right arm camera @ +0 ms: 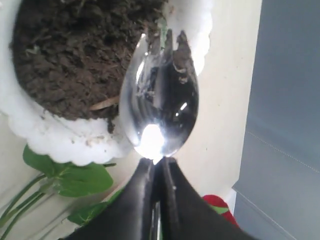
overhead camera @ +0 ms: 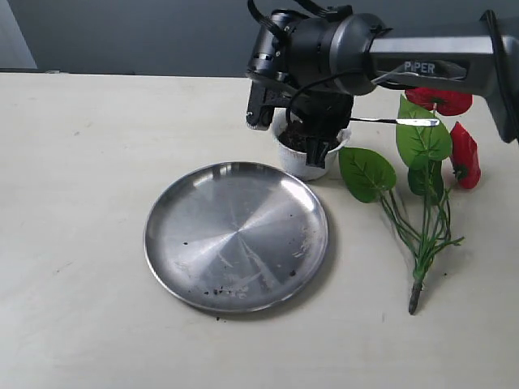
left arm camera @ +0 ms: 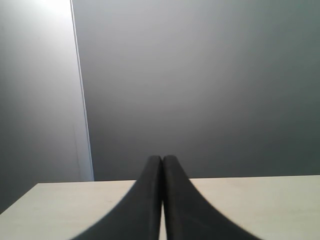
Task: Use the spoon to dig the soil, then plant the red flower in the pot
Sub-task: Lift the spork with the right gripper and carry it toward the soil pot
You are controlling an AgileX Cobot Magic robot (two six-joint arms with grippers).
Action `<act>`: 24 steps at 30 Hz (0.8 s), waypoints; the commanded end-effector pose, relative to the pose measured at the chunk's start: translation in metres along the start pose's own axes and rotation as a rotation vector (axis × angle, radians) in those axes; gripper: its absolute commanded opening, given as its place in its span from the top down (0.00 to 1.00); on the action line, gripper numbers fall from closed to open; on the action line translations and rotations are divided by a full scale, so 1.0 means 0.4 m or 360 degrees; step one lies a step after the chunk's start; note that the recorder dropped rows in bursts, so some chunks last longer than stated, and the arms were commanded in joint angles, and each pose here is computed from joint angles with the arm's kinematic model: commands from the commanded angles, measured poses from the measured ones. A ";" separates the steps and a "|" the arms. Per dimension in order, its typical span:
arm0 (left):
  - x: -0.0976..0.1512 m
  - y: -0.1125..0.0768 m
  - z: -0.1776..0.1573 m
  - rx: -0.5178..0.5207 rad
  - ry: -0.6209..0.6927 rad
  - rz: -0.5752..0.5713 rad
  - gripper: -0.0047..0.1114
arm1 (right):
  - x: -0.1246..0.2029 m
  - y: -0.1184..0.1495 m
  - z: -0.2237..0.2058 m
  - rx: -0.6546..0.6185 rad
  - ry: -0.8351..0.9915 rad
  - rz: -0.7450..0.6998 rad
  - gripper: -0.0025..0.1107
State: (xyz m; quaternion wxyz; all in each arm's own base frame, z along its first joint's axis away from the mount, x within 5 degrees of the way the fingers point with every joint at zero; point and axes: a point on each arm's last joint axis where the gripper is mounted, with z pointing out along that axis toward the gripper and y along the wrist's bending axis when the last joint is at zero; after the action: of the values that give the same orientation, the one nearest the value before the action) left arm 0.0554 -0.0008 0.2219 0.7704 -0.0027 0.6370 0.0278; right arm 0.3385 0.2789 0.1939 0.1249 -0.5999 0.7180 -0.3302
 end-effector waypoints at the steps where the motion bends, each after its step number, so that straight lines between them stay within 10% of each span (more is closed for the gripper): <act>1: -0.005 -0.002 -0.001 0.0016 -0.0022 -0.0021 0.96 | -0.005 -0.006 0.001 -0.0006 -0.0092 -0.0098 0.98; 24: -0.005 -0.002 -0.001 0.0016 -0.0022 -0.0021 0.96 | -0.009 0.014 0.030 -0.0032 -0.0001 0.0030 0.98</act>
State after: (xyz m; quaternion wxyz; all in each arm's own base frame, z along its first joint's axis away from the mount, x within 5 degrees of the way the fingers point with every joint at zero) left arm 0.0554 -0.0008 0.2219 0.7704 -0.0027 0.6370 0.0278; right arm 0.3409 0.2825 0.1711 0.1118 -0.6081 0.7198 -0.3155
